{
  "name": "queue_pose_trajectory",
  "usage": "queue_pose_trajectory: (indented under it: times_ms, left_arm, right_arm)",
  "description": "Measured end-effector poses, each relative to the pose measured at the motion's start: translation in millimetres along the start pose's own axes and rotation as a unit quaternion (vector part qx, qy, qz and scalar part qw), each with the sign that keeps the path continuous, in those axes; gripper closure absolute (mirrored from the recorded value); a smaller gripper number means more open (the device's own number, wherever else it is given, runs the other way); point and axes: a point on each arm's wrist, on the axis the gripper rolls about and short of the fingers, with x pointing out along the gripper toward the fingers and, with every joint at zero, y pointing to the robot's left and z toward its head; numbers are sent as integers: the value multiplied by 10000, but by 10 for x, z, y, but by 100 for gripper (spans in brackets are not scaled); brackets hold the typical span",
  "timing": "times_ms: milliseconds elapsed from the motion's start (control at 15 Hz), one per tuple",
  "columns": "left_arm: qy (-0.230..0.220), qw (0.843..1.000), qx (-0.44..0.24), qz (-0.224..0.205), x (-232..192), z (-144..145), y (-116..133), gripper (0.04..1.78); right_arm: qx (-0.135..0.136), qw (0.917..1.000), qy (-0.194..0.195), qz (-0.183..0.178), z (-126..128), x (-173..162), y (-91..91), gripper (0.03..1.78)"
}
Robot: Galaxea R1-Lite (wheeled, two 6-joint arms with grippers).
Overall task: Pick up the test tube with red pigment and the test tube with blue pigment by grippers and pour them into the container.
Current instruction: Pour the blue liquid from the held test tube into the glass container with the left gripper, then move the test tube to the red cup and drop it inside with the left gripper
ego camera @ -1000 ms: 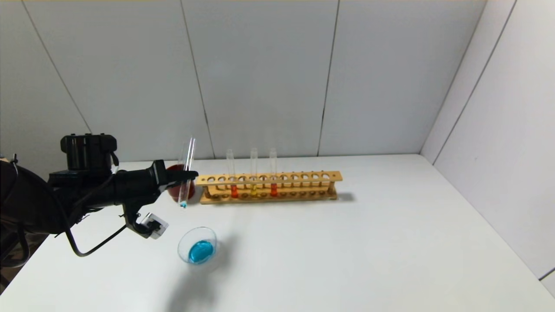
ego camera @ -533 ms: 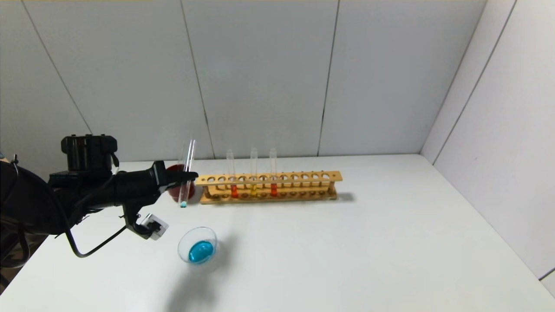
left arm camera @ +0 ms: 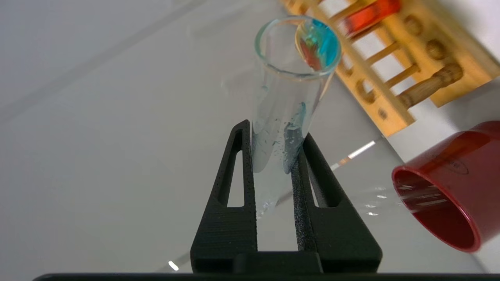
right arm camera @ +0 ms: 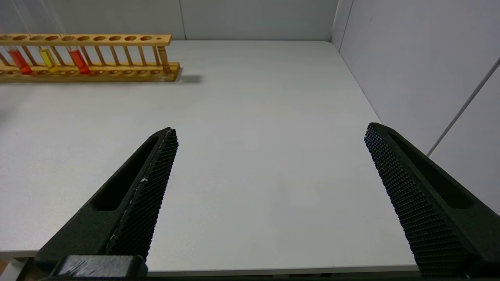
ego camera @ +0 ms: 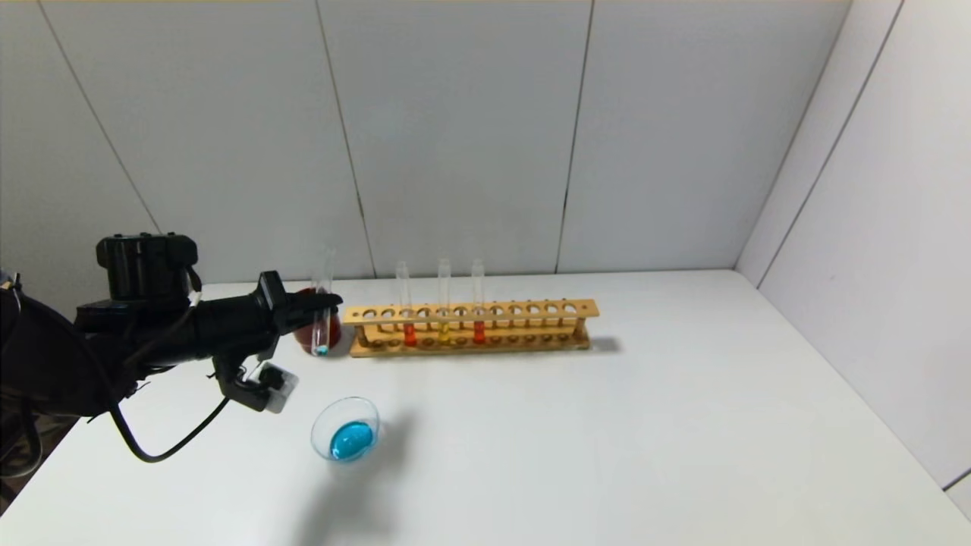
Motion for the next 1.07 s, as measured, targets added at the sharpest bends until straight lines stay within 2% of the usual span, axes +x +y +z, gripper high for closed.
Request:
queue_pose_trajectory:
  times_ms: [200,333,400,467,667,933,1067]
  left_arm:
    - [1078,9886,-978,377,-72,-98,218,151]
    - [2043,9583,-1814,838,-115,-102,383,151]
    - [2593,9322,-2255,1139,-124,-94,468,151]
    - [3063,9007,-2735,1418,-124,-86,536,151]
    - [4188,7776,-4176,2135,-62,-148,668,151]
    - [4383,6489,-5401,3084,80,-342,773,151]
    - [4548,5640,-5858,3631,165,-422,781,151]
  right_arm:
    - [0,10000,0,-2,0,0,0,6]
    - [0,10000,0,0,0,0,0,6]
    - [2,10000,0,0,0,0,0,6]
    - [0,10000,2,0,0,0,0,6]
    - [-1,10000,0,0,0,0,0,6]
    - [0,10000,2,-2,0,0,0,6]
    - [0,10000,0,-2,0,0,0,6]
